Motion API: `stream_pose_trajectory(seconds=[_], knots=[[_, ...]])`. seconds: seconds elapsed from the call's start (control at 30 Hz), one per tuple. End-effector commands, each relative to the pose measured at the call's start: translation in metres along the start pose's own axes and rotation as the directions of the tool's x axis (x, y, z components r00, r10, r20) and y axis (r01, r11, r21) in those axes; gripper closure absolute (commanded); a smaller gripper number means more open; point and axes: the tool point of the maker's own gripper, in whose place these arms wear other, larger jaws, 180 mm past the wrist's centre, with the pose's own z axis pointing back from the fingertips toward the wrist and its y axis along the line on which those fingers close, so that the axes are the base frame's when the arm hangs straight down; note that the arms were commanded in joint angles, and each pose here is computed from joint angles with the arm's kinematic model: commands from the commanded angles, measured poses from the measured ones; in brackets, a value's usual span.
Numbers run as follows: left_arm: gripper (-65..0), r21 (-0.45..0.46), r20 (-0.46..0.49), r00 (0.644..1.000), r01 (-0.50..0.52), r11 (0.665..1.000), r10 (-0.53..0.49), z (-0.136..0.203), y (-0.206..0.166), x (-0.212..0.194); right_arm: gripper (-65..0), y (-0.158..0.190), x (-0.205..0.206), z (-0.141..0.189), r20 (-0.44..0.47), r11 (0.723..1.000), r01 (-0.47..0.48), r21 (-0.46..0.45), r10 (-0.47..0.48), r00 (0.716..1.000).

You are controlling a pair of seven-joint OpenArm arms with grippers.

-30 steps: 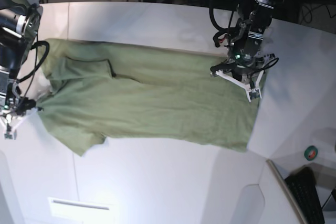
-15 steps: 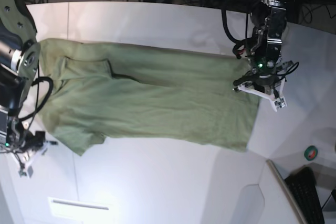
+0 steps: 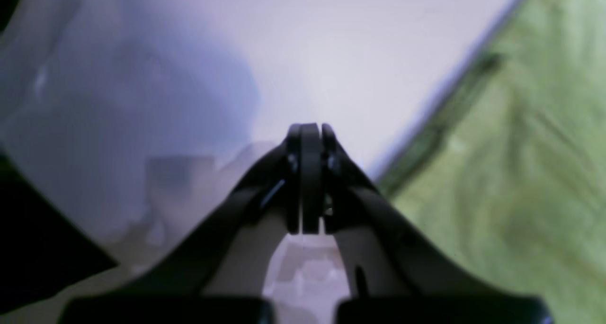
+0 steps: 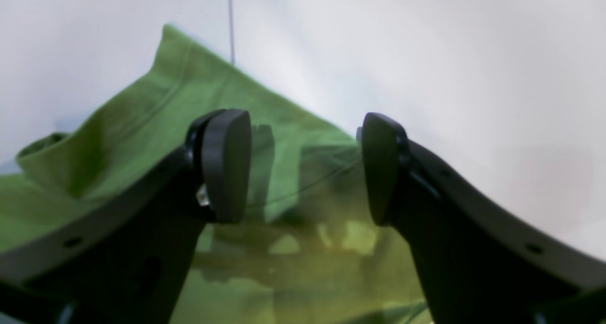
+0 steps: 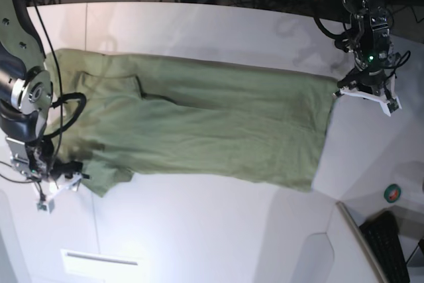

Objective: Layout the t-shirt on the table in an organized manner, then fold the t-shirt properly
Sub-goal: 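Pull the shirt edge with both grippers to smooth it flat, then grasp the shirt's collar-side corners with both grippers and pull them apart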

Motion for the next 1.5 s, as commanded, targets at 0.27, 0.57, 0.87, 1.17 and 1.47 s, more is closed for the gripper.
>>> stream_pose_trajectory(seconds=[0.27,0.57,0.87,1.17,1.47], knots=[[0.0,-0.024,0.072,0.997,0.016,1.0,-0.014,0.01,-0.007,0.019,-28.5,-0.014,0.008,0.003,0.032,0.991,-0.116,-0.071,0.118,0.992],[0.0,-0.169,0.081,0.994,0.085,0.982,-0.073,0.018,-0.077,0.016,0.0,-0.033,-0.004,0.087,0.0,0.958,-0.242,-0.155,0.245,0.969],[0.0,-0.195,0.001,0.995,0.1,0.976,-0.102,-0.009,-0.115,-0.003,0.0,0.01,-0.103,0.117,-0.147,0.944,-0.321,-0.07,0.309,0.94],[0.0,-0.174,-0.113,0.98,0.145,0.974,-0.166,-0.019,-0.106,-0.052,0.0,0.016,-0.178,0.099,-0.282,0.962,-0.271,-0.001,0.26,0.924],[0.0,-0.152,-0.184,0.962,0.172,0.973,-0.199,-0.006,-0.077,-0.096,0.0,0.006,-0.213,0.129,-0.313,0.956,-0.291,-0.014,0.272,0.91]])
